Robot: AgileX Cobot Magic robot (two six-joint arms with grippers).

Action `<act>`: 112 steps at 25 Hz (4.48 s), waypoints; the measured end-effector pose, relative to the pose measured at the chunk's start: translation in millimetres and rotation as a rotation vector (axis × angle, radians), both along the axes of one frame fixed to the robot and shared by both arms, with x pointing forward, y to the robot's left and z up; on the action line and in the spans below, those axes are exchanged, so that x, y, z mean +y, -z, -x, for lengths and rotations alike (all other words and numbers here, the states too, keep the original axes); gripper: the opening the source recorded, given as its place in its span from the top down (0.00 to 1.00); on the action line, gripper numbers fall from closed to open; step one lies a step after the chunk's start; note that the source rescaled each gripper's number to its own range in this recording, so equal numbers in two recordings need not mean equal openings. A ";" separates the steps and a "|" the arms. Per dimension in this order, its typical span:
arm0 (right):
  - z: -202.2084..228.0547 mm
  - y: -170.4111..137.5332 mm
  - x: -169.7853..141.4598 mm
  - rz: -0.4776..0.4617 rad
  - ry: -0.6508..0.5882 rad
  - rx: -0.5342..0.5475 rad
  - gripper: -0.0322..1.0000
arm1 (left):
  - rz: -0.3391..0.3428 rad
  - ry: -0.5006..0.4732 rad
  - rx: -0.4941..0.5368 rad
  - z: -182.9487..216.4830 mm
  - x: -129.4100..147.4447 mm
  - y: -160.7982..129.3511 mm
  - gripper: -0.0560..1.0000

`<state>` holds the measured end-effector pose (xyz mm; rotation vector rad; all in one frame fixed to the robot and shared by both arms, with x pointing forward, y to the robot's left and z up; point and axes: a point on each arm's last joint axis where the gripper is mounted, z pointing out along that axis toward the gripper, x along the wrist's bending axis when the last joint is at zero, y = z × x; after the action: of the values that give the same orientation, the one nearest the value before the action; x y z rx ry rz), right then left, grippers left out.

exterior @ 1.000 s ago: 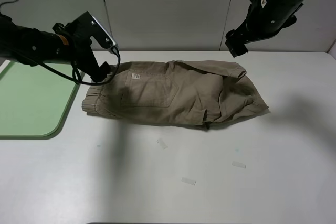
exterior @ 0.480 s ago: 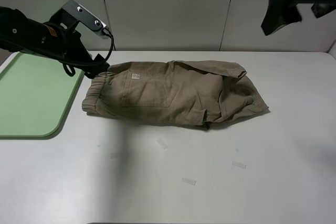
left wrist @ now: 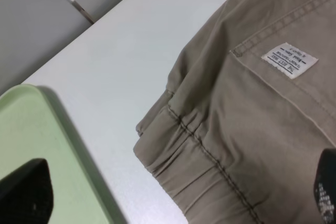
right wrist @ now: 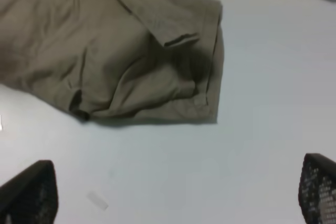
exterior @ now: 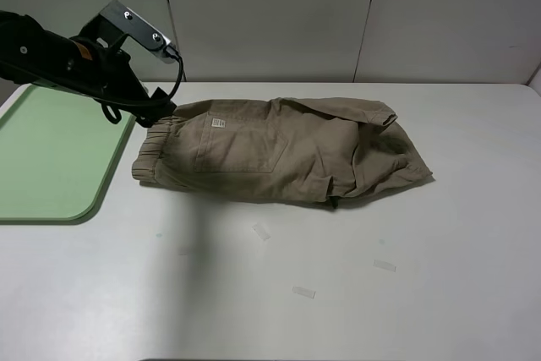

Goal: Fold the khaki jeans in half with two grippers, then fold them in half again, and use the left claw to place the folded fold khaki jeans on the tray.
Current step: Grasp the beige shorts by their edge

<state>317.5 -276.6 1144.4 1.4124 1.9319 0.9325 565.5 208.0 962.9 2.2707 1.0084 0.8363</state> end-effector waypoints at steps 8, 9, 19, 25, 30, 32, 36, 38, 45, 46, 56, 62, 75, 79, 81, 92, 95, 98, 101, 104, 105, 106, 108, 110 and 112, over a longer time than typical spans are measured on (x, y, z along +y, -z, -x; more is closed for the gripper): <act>59.8 26.3 -23.8 -0.108 0.027 -0.159 0.00 | -0.009 -0.003 0.032 2.0 0.8 2.2 0.00; 62.0 30.8 -24.6 -0.118 0.033 -0.159 0.00 | -0.009 -0.003 0.032 1.9 0.8 2.2 0.00; 62.4 84.3 -20.2 -0.144 0.027 -0.036 0.00 | -0.008 -0.004 0.032 1.9 0.8 2.2 0.00; 61.4 90.6 -19.0 -0.141 0.019 -0.024 0.00 | -0.008 -0.004 0.032 1.9 0.8 2.2 0.01; 61.4 90.6 -19.0 -0.139 0.018 -0.025 0.00 | -0.009 -0.004 0.034 2.1 0.8 2.3 0.01; 61.6 90.6 -19.1 -0.139 0.017 -0.026 0.00 | -0.010 -0.004 0.036 2.2 0.9 2.5 0.01; 62.4 90.5 -19.5 -0.141 0.021 -0.032 0.00 | -0.012 -0.004 0.045 2.7 1.1 3.0 0.01; 63.9 90.3 -20.5 -0.146 0.051 -0.044 0.00 | -0.015 -0.005 0.053 3.3 1.3 3.6 0.01; 82.4 89.9 -26.2 -0.175 0.229 -0.174 0.00 | -0.022 -0.024 0.121 7.5 2.9 7.7 0.01; 82.5 89.9 -26.1 -0.173 0.248 -0.176 0.00 | -0.015 -0.034 0.128 7.9 3.0 8.0 0.01; 83.1 89.9 -23.9 -0.184 0.343 -0.182 0.00 | 0.041 -0.155 0.261 15.6 5.9 14.0 0.01; 83.1 89.9 -23.6 -0.187 0.341 -0.181 0.00 | 0.106 -0.298 0.371 22.4 8.4 18.3 0.02; 83.1 89.9 -23.6 -0.187 0.343 -0.181 0.00 | 0.222 -0.542 0.470 15.4 11.0 2.5 0.03; 83.1 89.9 -23.6 -0.187 0.343 -0.181 0.00 | 0.267 -0.603 0.453 8.4 18.7 -3.6 0.00; 83.1 89.9 -23.6 -0.187 0.343 -0.181 0.00 | 0.287 -0.633 0.448 6.5 22.6 -4.8 0.00; 83.1 89.9 -23.5 -0.189 0.342 -0.181 0.00 | 0.370 -0.698 0.472 -30.8 17.0 23.9 0.00; 83.1 89.9 -23.3 -0.191 0.341 -0.180 0.00 | 0.385 -0.704 0.472 -38.9 14.7 32.8 0.00; 83.1 89.9 -23.3 -0.191 0.341 -0.180 0.00 | 0.395 -0.721 0.495 -42.8 12.9 45.9 0.00; 83.1 89.9 -23.3 -0.191 0.341 -0.180 0.00 | 0.394 -0.733 0.515 -44.7 12.2 57.7 0.00; 83.1 89.9 -23.2 -0.192 0.341 -0.180 0.00 | 0.403 -0.746 0.525 -46.6 11.3 68.6 0.00; 83.1 89.9 -23.2 -0.192 0.340 -0.180 0.00 | 0.409 -0.749 0.525 -47.3 10.5 71.7 0.00; 83.1 89.9 -23.0 -0.194 0.339 -0.180 0.00 | 0.414 -0.749 0.522 -48.3 9.4 74.7 0.00; 83.1 89.9 -23.0 -0.194 0.339 -0.180 0.00 | 0.428 -0.739 0.508 -49.8 4.7 77.3 0.00; 83.1 89.9 -23.0 -0.195 0.339 -0.179 0.00 | 0.441 -0.730 0.496 -51.0 -0.5 79.6 0.00; 83.1 89.9 -23.0 -0.195 0.339 -0.179 0.00 | 0.442 -0.719 0.495 -51.0 -5.9 82.8 0.00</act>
<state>234.4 -299.6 1054.5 1.6411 1.4451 1.0613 616.5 202.1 880.0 1.7492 2.0684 0.2308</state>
